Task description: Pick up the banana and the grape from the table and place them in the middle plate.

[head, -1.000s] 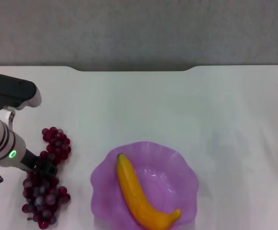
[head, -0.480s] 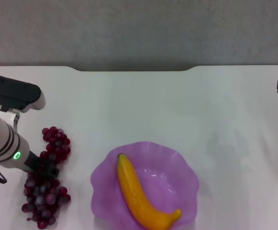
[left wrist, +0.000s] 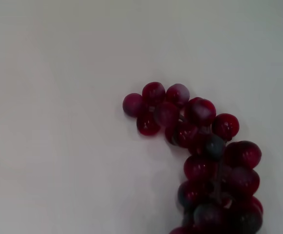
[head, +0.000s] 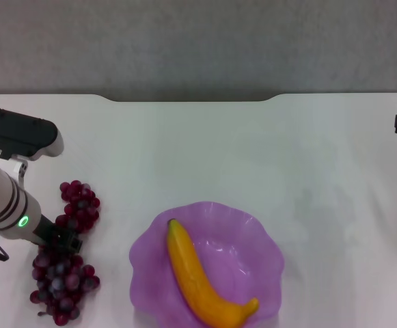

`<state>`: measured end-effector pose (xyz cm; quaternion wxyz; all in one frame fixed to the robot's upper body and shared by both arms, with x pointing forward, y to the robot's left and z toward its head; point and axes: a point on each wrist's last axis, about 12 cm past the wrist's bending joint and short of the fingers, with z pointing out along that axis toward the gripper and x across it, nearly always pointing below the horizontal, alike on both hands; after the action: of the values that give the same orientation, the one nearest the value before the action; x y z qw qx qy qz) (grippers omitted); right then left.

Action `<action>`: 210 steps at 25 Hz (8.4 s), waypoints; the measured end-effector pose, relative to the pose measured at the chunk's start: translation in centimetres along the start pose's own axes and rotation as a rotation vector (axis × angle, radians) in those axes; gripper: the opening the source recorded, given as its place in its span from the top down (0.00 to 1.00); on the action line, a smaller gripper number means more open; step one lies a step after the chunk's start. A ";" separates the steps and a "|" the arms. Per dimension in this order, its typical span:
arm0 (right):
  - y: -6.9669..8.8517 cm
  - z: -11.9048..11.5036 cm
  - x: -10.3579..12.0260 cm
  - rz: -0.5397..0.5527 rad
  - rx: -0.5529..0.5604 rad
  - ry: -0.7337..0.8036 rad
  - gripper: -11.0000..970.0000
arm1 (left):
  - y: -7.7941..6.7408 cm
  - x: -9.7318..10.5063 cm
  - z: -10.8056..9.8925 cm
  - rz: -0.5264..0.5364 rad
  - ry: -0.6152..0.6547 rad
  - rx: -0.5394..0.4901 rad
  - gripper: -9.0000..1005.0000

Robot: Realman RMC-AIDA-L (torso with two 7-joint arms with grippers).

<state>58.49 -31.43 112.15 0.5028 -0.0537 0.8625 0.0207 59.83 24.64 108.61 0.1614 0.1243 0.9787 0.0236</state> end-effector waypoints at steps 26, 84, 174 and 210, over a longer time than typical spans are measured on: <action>0.1 0.2 0.0 -0.011 -0.004 0.011 0.31 | 0.2 0.1 0.0 0.029 0.005 -0.025 0.46; 0.3 0.9 0.3 -0.035 -0.015 0.061 0.32 | -1.5 -0.2 -5.0 0.134 -0.186 -0.007 0.90; 0.9 1.5 0.2 -0.051 -0.032 0.088 0.32 | -14.3 -0.4 -7.1 0.722 -0.297 0.294 0.93; 0.8 1.5 0.1 -0.051 -0.028 0.079 0.32 | -2.1 -3.1 -9.1 0.308 -0.915 -0.064 0.14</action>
<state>59.63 -30.49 111.31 0.4679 -0.0835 0.8797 0.0175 59.28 21.76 118.02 0.5736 0.2603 0.7764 0.0204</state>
